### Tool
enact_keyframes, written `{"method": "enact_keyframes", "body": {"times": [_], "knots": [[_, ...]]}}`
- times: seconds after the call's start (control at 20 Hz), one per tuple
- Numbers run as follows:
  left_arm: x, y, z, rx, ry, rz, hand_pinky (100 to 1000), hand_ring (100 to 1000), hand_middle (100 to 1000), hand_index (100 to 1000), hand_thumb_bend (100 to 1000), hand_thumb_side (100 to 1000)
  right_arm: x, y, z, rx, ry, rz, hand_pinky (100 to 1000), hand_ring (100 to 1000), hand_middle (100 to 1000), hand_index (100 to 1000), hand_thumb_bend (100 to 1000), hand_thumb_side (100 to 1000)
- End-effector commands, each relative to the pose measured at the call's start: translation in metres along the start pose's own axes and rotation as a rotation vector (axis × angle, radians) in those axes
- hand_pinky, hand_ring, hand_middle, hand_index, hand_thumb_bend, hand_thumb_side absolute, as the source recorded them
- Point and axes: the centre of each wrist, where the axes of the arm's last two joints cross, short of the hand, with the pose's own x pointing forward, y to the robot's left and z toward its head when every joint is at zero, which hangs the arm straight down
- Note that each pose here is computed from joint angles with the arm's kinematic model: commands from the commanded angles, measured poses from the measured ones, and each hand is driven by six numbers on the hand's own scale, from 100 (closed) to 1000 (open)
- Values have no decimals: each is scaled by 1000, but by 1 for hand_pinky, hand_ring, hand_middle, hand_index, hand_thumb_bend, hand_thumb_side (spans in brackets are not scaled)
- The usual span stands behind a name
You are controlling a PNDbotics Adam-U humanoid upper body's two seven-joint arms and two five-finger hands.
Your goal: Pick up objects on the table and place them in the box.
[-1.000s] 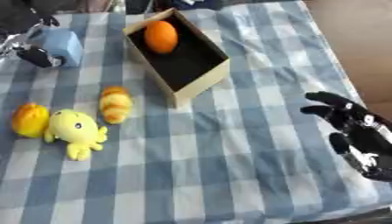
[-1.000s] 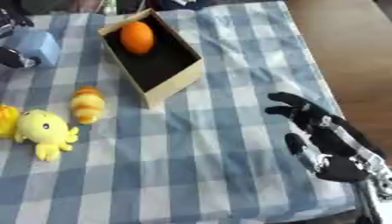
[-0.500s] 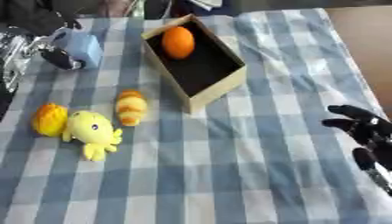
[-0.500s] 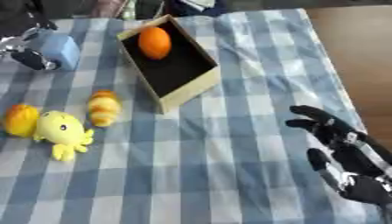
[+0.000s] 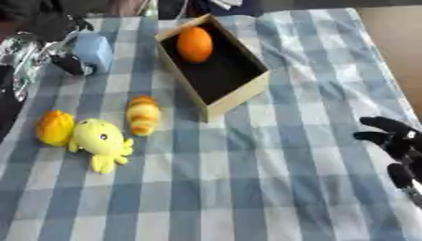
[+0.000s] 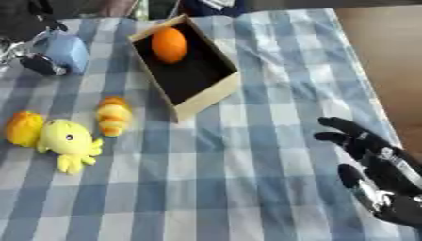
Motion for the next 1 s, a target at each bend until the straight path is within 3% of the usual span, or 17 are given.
{"method": "enact_keyframes", "body": {"times": [0.05, 0.2, 0.25, 0.45, 0.75, 1.0], "knots": [[-12, 7, 2, -15, 20, 8, 784, 791, 785, 875, 447, 323, 5, -8, -1, 9, -6, 30, 1000, 904, 962, 1000, 100, 483], [-11, 5, 1, -25, 17, 19, 760, 737, 733, 835, 404, 256, 5, -8, 0, 8, -6, 30, 1000, 904, 962, 1000, 100, 484], [-11, 6, 1, -17, 16, 22, 735, 667, 659, 797, 372, 213, 5, -8, 0, 8, -6, 30, 1000, 904, 962, 1000, 100, 481], [-10, 14, 3, 60, 12, 34, 660, 534, 517, 700, 302, 121, 5, -8, 0, 6, -4, 27, 1000, 904, 963, 1000, 100, 476], [-8, 38, 7, 196, -21, 48, 662, 534, 513, 696, 286, 114, 4, -7, 4, 0, 5, 23, 1000, 905, 963, 1000, 100, 467], [14, 74, 7, 275, -122, 63, 668, 538, 518, 702, 280, 140, 3, -5, 5, 3, 9, 17, 1000, 905, 963, 1000, 100, 458]]}}
